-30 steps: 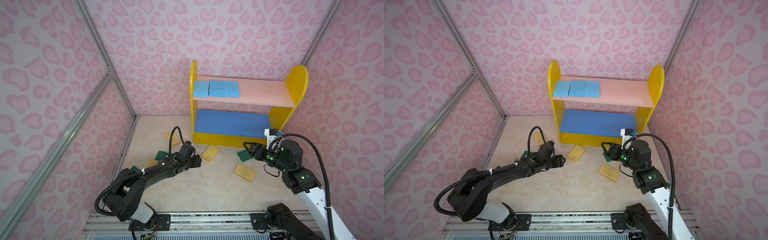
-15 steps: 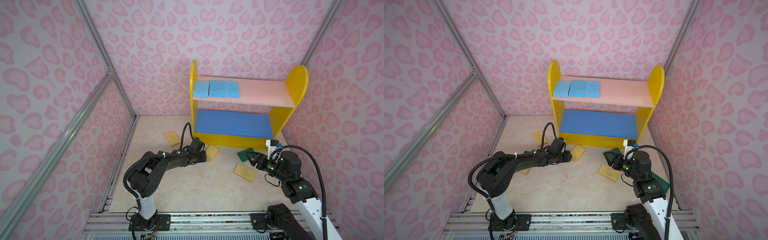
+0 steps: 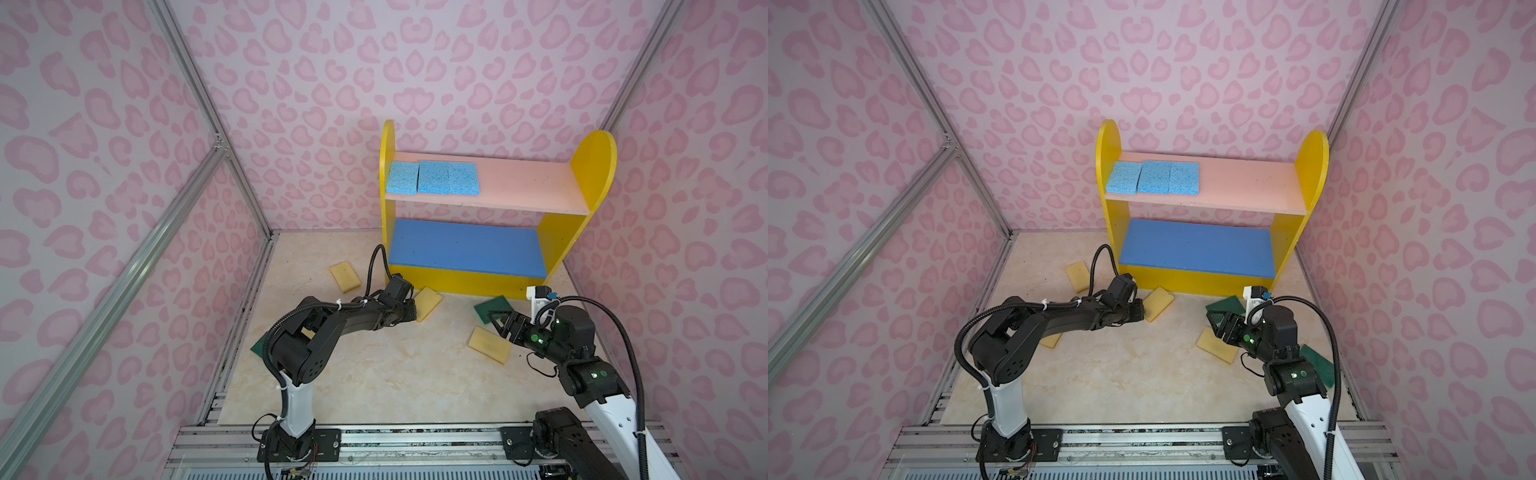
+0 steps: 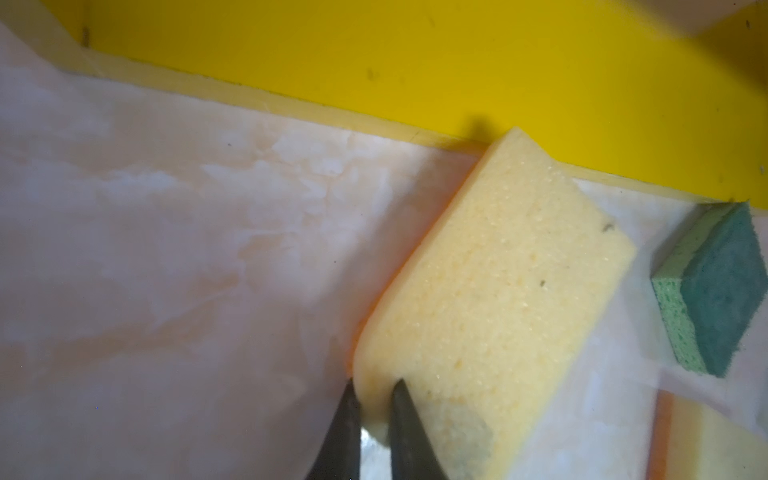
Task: Place and organize the cleaning sponges onto the shelf
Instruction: 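Withdraw the right gripper while the left gripper grasps a yellow sponge near the shelf, then lift the yellow sponge with the left gripper while the right gripper approaches it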
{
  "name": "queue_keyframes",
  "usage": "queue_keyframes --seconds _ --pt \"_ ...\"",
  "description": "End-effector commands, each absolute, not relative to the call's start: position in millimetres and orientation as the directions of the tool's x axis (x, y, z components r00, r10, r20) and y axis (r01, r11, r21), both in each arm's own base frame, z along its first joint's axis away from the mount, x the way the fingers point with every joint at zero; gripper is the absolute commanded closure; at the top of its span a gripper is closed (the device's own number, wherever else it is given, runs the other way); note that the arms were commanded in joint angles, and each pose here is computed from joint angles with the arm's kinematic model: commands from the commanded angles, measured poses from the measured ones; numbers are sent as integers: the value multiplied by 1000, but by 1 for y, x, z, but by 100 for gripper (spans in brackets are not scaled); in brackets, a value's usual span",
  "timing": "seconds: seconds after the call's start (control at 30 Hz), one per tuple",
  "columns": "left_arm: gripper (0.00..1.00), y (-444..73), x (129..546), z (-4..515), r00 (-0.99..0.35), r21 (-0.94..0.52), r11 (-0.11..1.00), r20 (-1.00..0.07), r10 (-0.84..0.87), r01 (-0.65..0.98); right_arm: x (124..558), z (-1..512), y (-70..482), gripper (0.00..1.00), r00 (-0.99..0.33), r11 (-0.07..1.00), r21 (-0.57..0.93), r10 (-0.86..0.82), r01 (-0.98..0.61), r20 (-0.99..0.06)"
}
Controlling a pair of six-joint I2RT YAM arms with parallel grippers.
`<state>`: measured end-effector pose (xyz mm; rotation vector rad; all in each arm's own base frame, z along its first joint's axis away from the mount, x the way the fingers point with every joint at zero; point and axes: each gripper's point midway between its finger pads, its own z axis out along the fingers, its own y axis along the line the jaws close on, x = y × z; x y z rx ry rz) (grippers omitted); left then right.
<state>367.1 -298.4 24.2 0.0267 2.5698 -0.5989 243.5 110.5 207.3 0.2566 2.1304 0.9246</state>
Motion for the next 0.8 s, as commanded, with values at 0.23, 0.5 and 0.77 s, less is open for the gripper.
queue_keyframes --seconds 0.23,0.5,0.77 --pt "96 -294 349 43 -874 -459 886 -456 -167 70 241 194 116 34 -686 666 739 492 -100 -536" --pt "96 -280 330 72 -833 -508 859 -449 -323 -59 233 180 157 36 -707 545 826 529 -141 -469" --pt "96 -271 316 98 -790 -561 816 -434 -434 -140 228 161 224 36 -758 557 816 465 -152 -458"
